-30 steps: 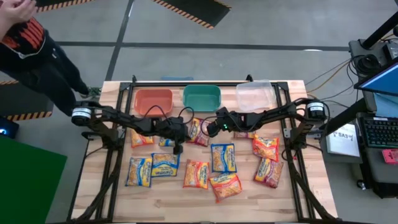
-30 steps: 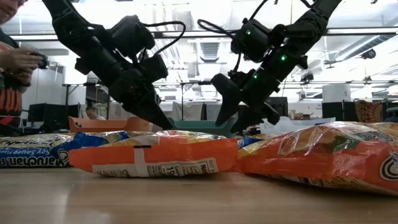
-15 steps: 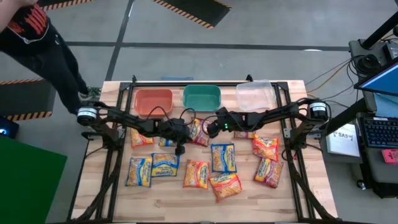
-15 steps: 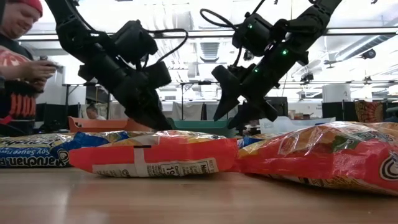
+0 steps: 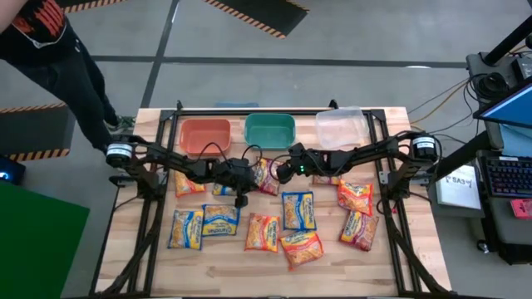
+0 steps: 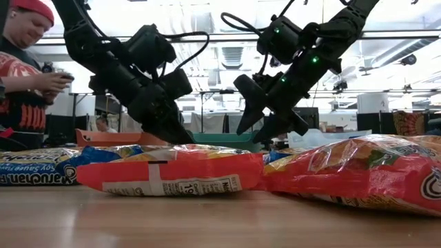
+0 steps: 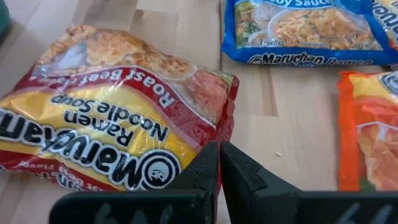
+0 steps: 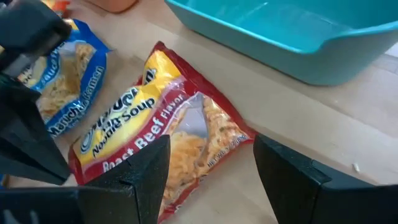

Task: Sort Maruchan noodles
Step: Put the red noodle pack into the green bin

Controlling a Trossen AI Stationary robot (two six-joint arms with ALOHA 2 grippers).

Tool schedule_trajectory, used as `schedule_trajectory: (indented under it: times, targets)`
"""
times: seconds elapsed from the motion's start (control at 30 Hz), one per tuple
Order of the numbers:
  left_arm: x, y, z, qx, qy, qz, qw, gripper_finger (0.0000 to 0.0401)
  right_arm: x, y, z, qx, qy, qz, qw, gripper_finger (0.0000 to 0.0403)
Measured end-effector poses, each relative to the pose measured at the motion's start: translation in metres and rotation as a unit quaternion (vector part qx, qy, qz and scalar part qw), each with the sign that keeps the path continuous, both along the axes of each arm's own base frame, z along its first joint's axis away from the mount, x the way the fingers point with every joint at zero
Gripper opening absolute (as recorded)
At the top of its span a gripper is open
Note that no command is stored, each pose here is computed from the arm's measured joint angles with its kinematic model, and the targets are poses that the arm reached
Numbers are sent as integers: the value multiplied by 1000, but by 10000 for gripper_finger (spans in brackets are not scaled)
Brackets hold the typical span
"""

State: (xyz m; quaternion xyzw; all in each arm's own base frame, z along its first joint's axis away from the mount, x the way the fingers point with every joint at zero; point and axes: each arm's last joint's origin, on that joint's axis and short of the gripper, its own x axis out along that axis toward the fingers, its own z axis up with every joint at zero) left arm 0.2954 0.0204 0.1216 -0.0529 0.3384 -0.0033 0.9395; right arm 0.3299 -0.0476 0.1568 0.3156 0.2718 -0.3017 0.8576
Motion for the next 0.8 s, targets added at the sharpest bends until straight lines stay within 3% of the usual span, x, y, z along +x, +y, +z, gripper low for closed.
schedule_trajectory:
  times: [0.8]
  targets:
    - [5,1,-26,-17,25,23,999,0,0,1,0,45,-14,-5,999,224]
